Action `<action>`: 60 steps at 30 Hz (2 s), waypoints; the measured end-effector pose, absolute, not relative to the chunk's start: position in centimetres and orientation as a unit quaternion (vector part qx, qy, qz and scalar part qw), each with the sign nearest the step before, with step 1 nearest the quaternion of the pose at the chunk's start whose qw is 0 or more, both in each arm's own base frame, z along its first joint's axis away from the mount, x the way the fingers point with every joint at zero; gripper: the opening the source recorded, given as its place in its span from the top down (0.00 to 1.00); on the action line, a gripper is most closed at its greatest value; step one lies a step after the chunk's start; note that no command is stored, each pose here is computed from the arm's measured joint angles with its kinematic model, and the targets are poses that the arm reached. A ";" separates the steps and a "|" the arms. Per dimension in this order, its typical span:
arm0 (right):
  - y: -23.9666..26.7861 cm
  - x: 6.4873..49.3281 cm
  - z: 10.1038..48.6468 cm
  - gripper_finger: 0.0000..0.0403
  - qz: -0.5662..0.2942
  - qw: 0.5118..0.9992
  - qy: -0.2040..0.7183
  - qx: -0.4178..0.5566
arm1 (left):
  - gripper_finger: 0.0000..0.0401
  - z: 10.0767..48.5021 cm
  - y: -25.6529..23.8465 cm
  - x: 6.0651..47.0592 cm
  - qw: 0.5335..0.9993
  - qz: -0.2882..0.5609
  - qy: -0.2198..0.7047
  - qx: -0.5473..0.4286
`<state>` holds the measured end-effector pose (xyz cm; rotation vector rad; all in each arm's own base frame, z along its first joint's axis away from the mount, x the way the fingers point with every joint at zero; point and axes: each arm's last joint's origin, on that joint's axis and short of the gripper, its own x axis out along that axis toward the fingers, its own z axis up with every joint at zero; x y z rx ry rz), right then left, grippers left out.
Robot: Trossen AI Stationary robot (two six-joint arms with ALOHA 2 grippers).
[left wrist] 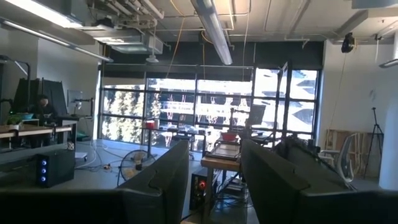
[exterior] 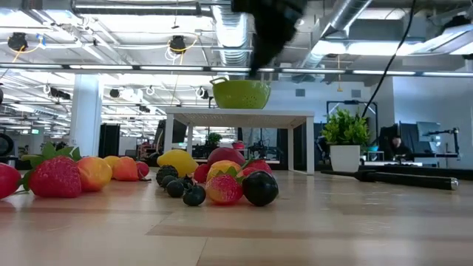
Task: Pick & Place Fruit
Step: Put the black blueberry into the green strainer bowl, then put the red strawberry into the green strainer bowl
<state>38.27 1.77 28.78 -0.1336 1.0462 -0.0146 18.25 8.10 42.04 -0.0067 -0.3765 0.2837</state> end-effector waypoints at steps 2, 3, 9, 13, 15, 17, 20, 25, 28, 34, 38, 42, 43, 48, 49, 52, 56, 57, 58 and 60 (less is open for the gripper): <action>0.1 38.4 30.6 0.90 -0.017 0.892 0.445 -0.075 | 0.65 42.1 8.1 18.2 0.972 0.141 -0.187 -0.003; -0.7 38.6 31.5 0.90 -0.024 0.907 0.413 -0.080 | 0.65 42.1 8.1 18.2 0.972 0.140 -0.187 -0.003; -6.2 38.4 34.5 0.90 -0.090 0.942 0.309 -0.092 | 0.65 42.1 8.1 18.2 0.972 0.141 -0.187 -0.003; -9.9 37.7 34.7 0.90 -0.136 0.940 0.304 -0.080 | 0.65 42.1 8.1 18.2 0.972 0.140 -0.188 -0.003; -11.4 37.3 34.4 0.90 -0.154 0.936 0.309 -0.072 | 0.65 42.1 8.1 18.2 0.972 0.140 -0.188 -0.003; -12.6 36.8 34.1 0.90 -0.168 0.931 0.318 -0.064 | 0.65 42.1 8.1 18.2 0.972 0.140 -0.188 -0.003; -13.8 36.3 34.0 0.90 -0.185 0.928 0.322 -0.041 | 0.65 42.1 8.1 18.2 0.972 0.140 -0.188 -0.003; -15.2 35.6 33.8 0.89 -0.202 0.922 0.329 -0.001 | 0.65 42.1 8.1 18.2 0.972 0.140 -0.188 -0.003; -15.4 35.4 33.7 0.89 -0.207 0.920 0.333 0.008 | 0.65 42.1 8.1 18.2 0.972 0.140 -0.188 -0.003; -15.3 35.4 33.7 0.88 -0.213 0.920 0.328 0.030 | 0.65 42.1 8.1 18.2 0.972 0.140 -0.189 -0.003; -15.3 35.5 33.7 0.86 -0.213 0.920 0.328 0.030 | 0.65 42.1 8.1 18.2 0.972 0.140 -0.189 -0.003; -15.2 35.5 33.7 0.83 -0.212 0.920 0.328 0.030 | 0.65 42.1 8.1 18.2 0.972 0.140 -0.189 -0.003; -15.2 35.5 33.7 0.83 -0.212 0.920 0.328 0.030 | 0.65 42.1 8.1 18.2 0.972 0.140 -0.189 -0.003; -15.2 35.5 33.7 0.80 -0.212 0.920 0.328 0.030 | 0.65 42.1 8.1 18.2 0.972 0.140 -0.189 -0.003; -15.2 35.5 33.7 0.79 -0.212 0.920 0.328 0.030 | 0.65 42.1 8.1 18.2 0.972 0.140 -0.189 -0.003; -15.2 35.5 33.7 0.77 -0.212 0.920 0.329 0.030 | 0.65 42.1 8.1 18.2 0.972 0.140 -0.189 -0.003; -15.0 35.6 33.7 0.75 -0.209 0.921 0.329 0.029 | 0.65 42.1 8.1 18.2 0.972 0.140 -0.189 -0.003; -14.9 35.6 33.7 0.75 -0.208 0.921 0.328 0.028 | 0.65 42.1 8.1 18.2 0.972 0.140 -0.189 -0.003; -14.7 35.7 33.8 0.75 -0.206 0.922 0.326 0.027 | 0.65 42.1 8.1 18.2 0.972 0.140 -0.189 -0.003; -14.2 35.9 34.1 0.75 -0.199 0.925 0.323 0.023 | 0.65 42.1 8.1 18.2 0.972 0.140 -0.189 -0.003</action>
